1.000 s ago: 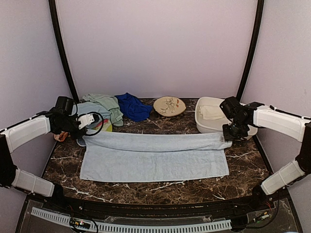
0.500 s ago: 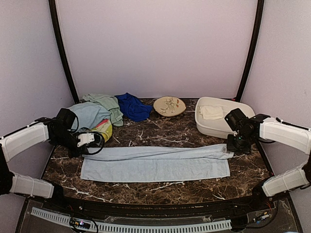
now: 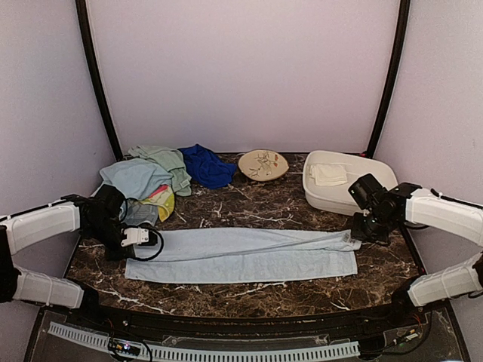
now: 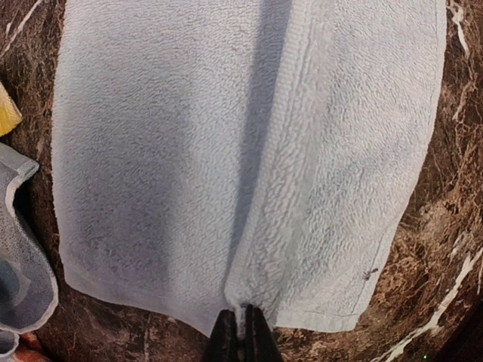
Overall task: Roll the towels
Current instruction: Fold the towel at the center of the board.
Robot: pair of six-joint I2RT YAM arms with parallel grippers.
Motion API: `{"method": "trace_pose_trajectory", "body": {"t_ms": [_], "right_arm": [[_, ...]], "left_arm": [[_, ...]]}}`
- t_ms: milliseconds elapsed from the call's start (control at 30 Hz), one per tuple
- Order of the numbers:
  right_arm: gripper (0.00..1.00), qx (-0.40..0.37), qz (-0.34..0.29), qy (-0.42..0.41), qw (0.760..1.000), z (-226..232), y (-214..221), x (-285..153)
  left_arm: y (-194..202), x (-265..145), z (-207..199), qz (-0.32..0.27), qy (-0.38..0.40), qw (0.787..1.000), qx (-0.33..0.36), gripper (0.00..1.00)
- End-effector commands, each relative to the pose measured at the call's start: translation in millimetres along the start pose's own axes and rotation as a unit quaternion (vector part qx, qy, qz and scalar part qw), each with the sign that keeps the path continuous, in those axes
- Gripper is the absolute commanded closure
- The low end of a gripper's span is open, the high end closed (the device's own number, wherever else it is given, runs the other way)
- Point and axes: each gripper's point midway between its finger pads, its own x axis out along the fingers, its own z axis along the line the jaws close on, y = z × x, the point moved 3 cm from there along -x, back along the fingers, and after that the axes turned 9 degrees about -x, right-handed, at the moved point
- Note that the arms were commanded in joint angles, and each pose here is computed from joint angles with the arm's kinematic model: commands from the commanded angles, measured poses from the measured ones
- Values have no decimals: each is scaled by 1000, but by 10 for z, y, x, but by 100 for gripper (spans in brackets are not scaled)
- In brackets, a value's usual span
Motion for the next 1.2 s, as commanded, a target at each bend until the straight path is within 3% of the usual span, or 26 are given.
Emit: {"method": "trace_pose_trajectory", "body": {"t_ms": [0,167,467,767,1167], "right_arm": [[100,13,-19,11,1000,-64,-48,-116],[100,9,-35,18,999,-107,-152,-270],[100,3,-46,7,999,-120,-178,-364],[100,2,-13,-3,1000,-117,100,-216],[100,-11,7,12,1000,-56,298,-148]], "left_arm": [[-36,-147,185,0,-61,998,15,100],[-257,-479,447,-42,-125,991,18,100],[-361,-747,393,-68,-102,992,-9,100],[-76,-390,51,-22,-36,999,-1,100],[188,-115,-170,13,-18,1000,5,100]]}}
